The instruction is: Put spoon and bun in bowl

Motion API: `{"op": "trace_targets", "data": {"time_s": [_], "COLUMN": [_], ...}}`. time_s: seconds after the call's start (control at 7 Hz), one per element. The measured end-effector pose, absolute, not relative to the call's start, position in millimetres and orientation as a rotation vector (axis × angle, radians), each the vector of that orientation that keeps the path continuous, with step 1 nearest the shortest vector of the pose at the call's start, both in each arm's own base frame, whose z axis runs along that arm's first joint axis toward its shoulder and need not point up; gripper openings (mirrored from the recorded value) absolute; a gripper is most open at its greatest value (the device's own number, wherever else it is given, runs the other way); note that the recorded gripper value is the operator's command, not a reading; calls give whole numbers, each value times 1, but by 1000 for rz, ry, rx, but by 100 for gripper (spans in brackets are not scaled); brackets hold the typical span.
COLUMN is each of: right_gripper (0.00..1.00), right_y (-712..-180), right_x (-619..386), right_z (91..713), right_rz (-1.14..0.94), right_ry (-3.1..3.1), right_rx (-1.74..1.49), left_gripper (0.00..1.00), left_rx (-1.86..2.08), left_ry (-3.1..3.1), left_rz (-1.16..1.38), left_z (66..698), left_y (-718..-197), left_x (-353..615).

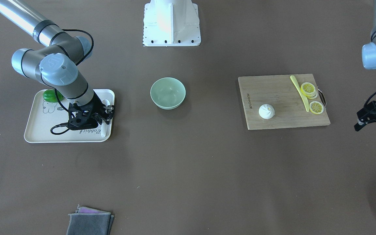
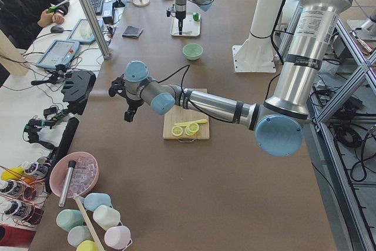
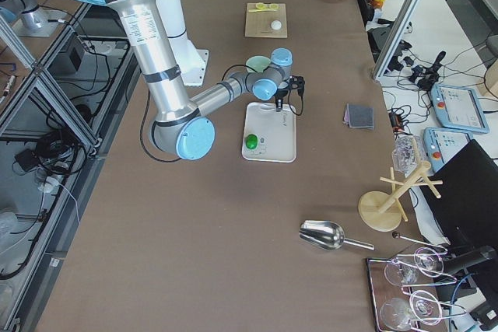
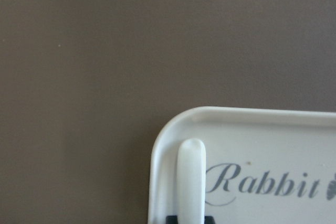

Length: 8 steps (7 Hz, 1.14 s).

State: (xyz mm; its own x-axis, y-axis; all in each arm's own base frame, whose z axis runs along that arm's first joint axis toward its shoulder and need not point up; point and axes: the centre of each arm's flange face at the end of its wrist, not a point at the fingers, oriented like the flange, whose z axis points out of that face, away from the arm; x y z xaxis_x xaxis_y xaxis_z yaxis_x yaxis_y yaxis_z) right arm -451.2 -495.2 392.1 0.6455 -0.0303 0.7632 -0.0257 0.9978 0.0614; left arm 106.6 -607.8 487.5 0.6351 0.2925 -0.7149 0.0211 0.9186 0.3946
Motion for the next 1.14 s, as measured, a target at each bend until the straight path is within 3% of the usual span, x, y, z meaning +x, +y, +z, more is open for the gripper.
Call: {"op": "trace_targets", "data": {"time_s": [0.57,1.14], "right_gripper": [0,0], "right_y": [-520,-527], "right_x": [-402,-421], "right_z": [353,281], "right_rz": [24,51], "right_ry": [-961,-1024], "right_rx": [60,65], "left_gripper": [98,97], "left_rx": [371,311], "left_ry": [948,992], "left_rz": [136,114], "left_z": [448,424], "left_y": [-604,-517], "left_x": [172,320]}}
